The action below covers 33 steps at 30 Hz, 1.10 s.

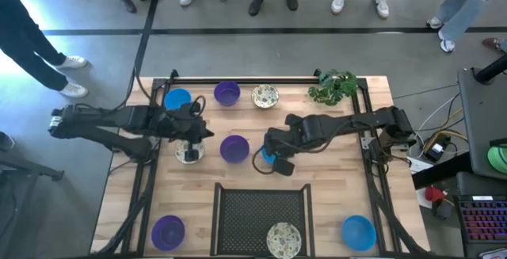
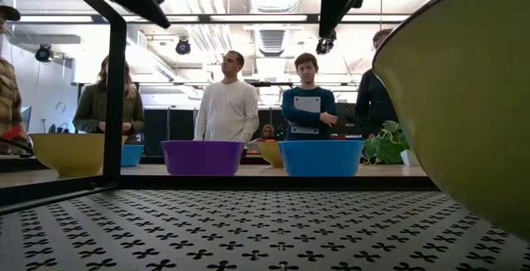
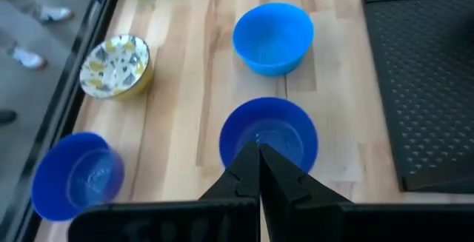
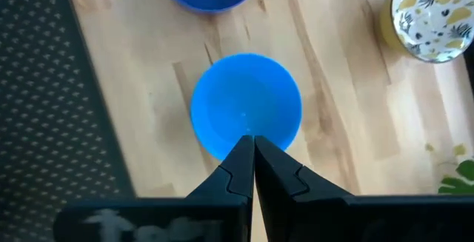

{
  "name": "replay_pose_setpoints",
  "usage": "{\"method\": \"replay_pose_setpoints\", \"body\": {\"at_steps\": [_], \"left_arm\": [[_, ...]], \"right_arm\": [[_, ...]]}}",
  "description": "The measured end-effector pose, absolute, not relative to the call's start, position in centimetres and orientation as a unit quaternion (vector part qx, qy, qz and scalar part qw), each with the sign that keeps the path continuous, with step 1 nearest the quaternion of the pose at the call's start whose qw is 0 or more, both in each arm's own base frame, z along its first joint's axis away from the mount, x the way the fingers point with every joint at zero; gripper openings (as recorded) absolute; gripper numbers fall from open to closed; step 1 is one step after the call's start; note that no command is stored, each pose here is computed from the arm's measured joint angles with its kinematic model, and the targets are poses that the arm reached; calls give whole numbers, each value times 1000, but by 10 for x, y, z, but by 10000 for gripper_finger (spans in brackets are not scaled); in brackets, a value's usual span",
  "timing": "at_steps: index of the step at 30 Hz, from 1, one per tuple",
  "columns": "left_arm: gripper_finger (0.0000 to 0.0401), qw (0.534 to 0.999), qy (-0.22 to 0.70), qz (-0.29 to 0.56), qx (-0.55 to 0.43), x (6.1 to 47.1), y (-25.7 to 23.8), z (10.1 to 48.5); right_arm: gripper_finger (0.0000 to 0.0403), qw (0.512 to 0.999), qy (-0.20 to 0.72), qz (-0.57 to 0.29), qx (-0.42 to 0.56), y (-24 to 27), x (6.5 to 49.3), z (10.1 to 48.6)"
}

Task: Pick & Place Mini bowls
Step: Put the middle violet bowl on the shelf

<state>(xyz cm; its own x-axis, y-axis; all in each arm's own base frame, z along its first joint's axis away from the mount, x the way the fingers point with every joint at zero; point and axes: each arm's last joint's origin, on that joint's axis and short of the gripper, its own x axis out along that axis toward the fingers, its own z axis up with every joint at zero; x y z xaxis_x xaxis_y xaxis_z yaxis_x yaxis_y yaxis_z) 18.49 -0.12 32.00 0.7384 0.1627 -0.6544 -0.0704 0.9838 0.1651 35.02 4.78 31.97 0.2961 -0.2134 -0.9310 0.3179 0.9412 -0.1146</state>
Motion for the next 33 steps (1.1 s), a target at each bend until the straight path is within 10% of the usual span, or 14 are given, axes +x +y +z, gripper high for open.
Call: {"method": "replay_pose_setpoints", "body": {"at_steps": [33], "left_arm": [[0,872,461,139,-90,237,34,233]], "right_arm": [[8,850,509,-137,-11,6,343,351]]}}
